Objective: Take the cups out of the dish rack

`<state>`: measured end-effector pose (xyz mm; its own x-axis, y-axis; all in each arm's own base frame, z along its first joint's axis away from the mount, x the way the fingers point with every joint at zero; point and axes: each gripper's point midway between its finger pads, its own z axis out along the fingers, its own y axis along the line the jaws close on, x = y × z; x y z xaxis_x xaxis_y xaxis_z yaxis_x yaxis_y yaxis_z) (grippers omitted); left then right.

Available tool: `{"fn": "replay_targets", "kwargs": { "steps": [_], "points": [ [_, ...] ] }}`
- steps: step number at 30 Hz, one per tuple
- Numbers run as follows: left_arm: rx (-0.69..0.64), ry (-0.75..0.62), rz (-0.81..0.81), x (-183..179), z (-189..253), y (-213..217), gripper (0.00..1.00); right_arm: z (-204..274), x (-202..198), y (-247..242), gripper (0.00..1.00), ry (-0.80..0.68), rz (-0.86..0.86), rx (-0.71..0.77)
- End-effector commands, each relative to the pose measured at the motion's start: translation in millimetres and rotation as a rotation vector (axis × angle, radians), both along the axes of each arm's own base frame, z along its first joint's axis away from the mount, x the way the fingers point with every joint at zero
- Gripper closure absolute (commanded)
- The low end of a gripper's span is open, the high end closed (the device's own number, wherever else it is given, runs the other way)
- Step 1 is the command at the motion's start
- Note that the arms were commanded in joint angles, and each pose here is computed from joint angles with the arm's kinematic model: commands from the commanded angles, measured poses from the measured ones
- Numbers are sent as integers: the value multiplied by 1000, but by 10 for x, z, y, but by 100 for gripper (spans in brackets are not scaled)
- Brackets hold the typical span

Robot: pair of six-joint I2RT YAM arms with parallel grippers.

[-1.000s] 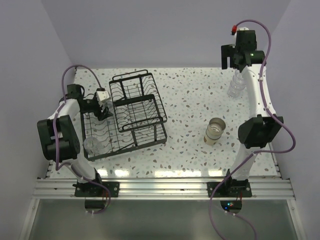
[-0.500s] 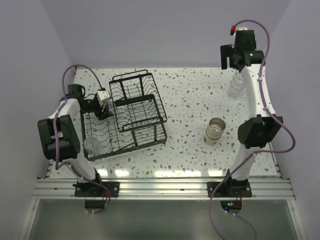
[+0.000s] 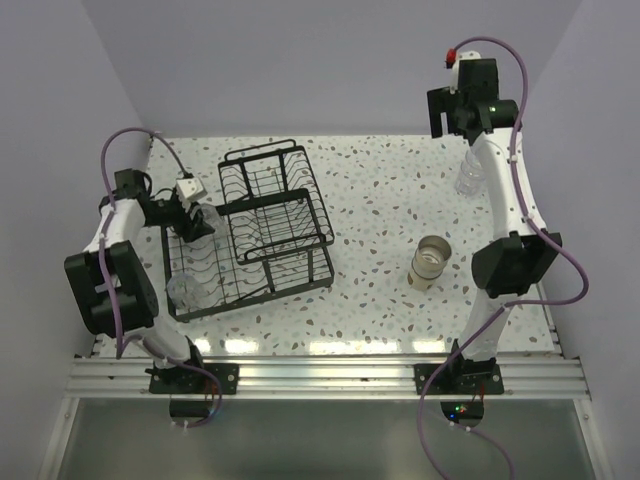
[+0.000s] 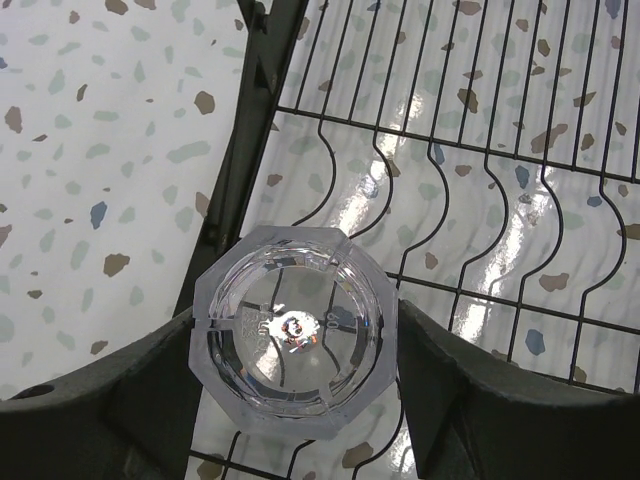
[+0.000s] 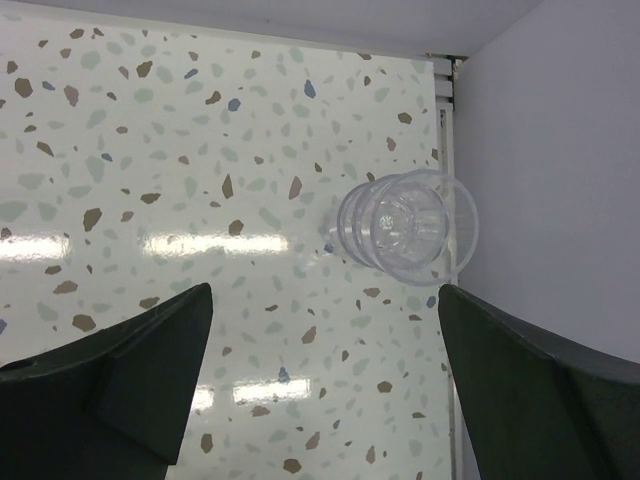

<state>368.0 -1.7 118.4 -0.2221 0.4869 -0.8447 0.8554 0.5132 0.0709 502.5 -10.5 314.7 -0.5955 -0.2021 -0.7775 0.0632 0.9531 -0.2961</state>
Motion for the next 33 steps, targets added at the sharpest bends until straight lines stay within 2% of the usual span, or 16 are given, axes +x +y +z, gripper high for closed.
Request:
{"fn": "replay_targets", "kwargs": {
  "steps": [1, 7, 13, 18, 19, 21, 22, 23, 24, 25, 28, 32, 33],
  "points": [
    [-39, -81, 39, 2, 451, 66, 100, 361, -52, 93, 2, -83, 43, 4],
    [-39, -126, 174, 20, 669, 481, 100, 504, -89, 262, 2, -110, 96, 49],
    [-111, -248, 262, 266, 1290, 657, 100, 799, -136, 465, 2, -182, 169, 142],
    [-184, -462, 415, 617, 2088, 876, 100, 1099, -262, 713, 2, -255, 253, 269],
    [-182, -576, 411, 691, 2389, 913, 100, 1137, -273, 884, 2, -263, 335, 330],
    [-298, -589, 413, 707, 2722, 837, 100, 1260, -376, 1152, 2, -278, 443, 445],
    [-317, -652, 378, 698, 2946, 782, 100, 1341, -446, 1406, 2, -282, 574, 530],
    [-382, -638, 367, 673, 3116, 697, 100, 1390, -487, 1541, 2, -285, 630, 589],
    [-401, -645, 335, 672, 3204, 583, 100, 1458, -544, 1683, 3, -282, 663, 685],
    [-406, -669, 307, 652, 3307, 494, 100, 1570, -615, 1881, 3, -305, 780, 752],
    [-439, -707, 217, 560, 3550, 112, 100, 1761, -677, 2228, 4, -350, 874, 894],
    [-555, -692, 103, 404, 3837, -391, 100, 1898, -900, 2780, 4, -306, 1062, 1024],
    [-570, -693, 91, 389, 3881, -449, 100, 1926, -937, 2862, 5, -269, 1064, 1101]
  ]
}}
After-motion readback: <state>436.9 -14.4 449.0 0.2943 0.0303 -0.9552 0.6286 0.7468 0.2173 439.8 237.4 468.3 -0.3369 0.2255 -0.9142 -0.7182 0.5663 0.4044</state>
